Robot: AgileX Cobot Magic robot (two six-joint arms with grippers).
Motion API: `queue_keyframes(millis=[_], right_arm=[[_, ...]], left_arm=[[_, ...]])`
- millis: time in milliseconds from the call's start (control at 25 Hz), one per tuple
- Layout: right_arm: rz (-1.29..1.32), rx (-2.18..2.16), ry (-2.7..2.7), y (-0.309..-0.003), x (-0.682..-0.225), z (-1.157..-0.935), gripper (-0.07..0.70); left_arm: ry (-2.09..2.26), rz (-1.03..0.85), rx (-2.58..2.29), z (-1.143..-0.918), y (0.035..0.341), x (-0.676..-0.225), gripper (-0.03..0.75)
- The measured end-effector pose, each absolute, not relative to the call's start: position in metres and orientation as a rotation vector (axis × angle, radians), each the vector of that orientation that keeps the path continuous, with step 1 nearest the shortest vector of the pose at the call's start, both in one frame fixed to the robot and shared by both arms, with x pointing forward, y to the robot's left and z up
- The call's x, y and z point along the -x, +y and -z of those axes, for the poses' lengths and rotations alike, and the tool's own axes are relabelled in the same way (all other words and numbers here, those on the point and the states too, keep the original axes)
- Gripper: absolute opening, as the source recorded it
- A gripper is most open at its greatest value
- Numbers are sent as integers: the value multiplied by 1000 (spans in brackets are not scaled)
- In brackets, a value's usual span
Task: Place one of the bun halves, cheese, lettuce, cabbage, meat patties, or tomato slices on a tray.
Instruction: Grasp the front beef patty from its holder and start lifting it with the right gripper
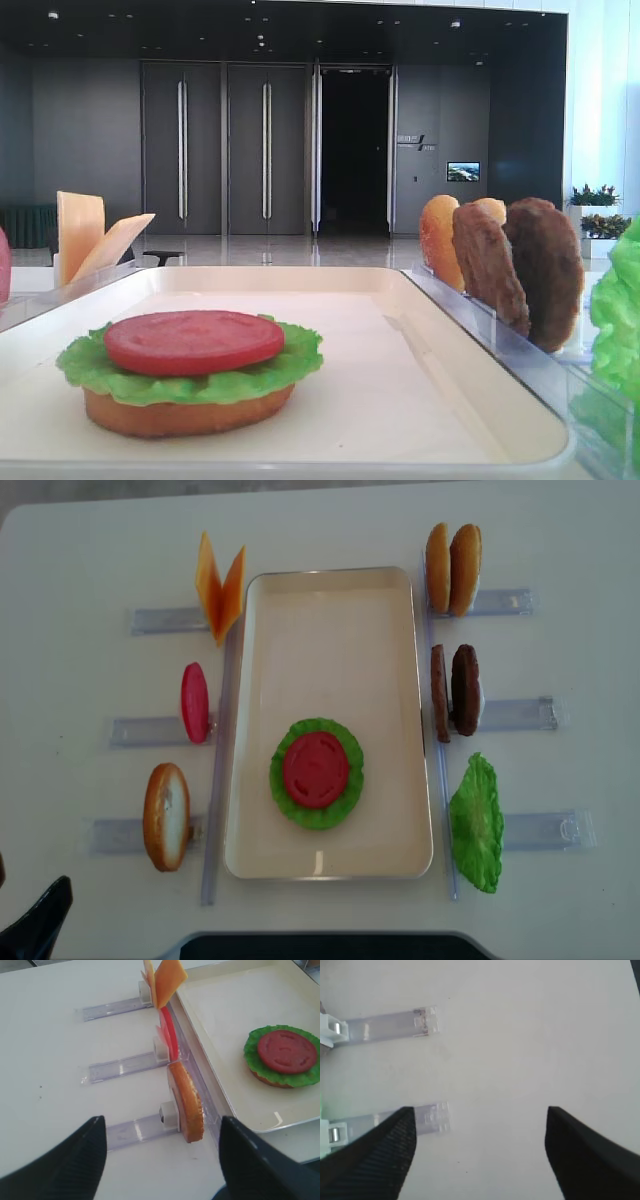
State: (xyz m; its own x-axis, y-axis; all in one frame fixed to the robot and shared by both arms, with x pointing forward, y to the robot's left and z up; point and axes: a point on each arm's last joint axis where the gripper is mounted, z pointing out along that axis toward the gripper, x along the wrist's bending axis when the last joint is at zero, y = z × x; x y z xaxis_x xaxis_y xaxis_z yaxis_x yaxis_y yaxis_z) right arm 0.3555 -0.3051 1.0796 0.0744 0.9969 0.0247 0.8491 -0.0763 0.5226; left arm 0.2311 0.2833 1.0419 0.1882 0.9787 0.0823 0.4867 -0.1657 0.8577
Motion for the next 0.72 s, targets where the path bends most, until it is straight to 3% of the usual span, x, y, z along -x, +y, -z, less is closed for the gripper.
queue_keyframes(millis=[320,720], right_arm=[[-445,-2108,1917,-308,-428,-1082,538],[-372,-2160,1961,-311,-468,-1065,538]], left_arm=[[1385,-884,-1760,-1042,283,-231,535],[1385,-884,-1760,-1042,283,-231,535]])
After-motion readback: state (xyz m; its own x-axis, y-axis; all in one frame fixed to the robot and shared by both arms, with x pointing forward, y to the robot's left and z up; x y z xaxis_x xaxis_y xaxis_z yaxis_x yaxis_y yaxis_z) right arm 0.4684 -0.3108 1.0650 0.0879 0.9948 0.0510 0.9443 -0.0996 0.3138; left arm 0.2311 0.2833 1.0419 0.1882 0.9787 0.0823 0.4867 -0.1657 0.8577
